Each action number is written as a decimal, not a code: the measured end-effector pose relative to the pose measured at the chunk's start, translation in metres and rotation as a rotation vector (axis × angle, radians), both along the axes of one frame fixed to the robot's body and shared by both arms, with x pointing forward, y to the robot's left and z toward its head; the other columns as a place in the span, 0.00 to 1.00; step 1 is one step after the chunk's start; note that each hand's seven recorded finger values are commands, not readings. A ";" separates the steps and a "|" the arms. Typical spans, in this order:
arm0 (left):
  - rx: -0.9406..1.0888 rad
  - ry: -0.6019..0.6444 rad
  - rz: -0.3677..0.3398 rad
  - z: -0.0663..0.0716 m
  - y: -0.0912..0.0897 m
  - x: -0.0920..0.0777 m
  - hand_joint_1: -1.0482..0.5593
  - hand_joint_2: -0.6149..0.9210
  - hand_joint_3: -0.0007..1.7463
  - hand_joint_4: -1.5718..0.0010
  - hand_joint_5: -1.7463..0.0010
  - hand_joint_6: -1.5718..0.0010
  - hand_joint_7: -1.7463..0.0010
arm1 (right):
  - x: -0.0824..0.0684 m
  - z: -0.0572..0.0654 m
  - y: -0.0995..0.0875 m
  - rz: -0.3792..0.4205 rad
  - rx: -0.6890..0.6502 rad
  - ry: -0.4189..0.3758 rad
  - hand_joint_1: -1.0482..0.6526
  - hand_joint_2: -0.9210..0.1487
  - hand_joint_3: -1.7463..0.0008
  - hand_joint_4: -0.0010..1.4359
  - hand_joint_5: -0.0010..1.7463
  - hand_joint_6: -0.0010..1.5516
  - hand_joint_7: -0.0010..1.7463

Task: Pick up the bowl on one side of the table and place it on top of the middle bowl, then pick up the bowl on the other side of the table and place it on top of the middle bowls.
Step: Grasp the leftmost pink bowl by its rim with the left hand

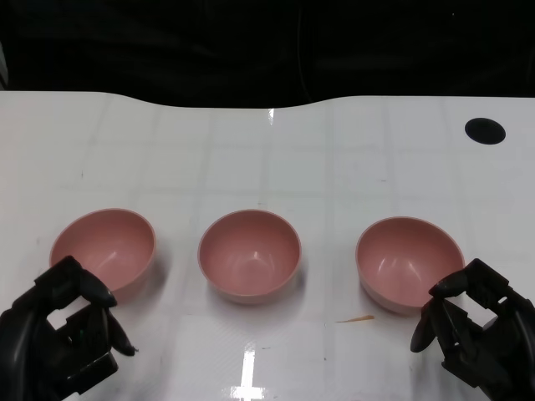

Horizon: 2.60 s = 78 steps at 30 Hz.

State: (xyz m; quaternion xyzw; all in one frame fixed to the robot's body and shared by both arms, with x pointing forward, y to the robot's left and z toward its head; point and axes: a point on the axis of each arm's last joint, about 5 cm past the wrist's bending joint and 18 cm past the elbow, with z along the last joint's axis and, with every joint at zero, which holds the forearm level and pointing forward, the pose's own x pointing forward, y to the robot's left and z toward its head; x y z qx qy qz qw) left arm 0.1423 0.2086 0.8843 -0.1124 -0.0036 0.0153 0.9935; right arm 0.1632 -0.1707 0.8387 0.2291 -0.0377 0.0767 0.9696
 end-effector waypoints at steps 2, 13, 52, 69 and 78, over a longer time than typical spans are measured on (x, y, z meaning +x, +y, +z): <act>0.014 -0.041 0.023 0.005 -0.001 0.000 0.78 0.83 0.72 0.68 0.00 0.69 0.04 | 0.000 0.000 0.000 -0.001 -0.001 0.001 0.57 0.26 0.46 0.63 0.92 0.51 0.77; 0.561 -0.146 0.090 0.036 0.008 -0.008 0.43 0.99 0.08 0.72 0.64 0.60 0.79 | 0.000 0.000 0.001 -0.001 0.002 0.000 0.57 0.25 0.45 0.63 0.93 0.50 0.78; 1.623 -0.183 -0.060 0.058 0.025 0.033 0.16 0.94 0.01 0.59 1.00 0.53 1.00 | 0.000 0.003 0.008 -0.011 0.014 0.002 0.58 0.24 0.45 0.61 0.94 0.50 0.79; 1.599 -0.116 -0.153 0.022 0.027 0.060 0.17 0.99 0.00 0.64 1.00 0.58 1.00 | 0.000 0.003 0.008 0.001 0.011 -0.005 0.55 0.27 0.48 0.63 0.90 0.54 0.73; 1.607 -0.113 -0.187 0.020 0.019 0.070 0.20 0.99 0.00 0.64 1.00 0.57 1.00 | 0.000 0.002 0.009 0.004 0.004 -0.001 0.55 0.26 0.48 0.64 0.90 0.54 0.73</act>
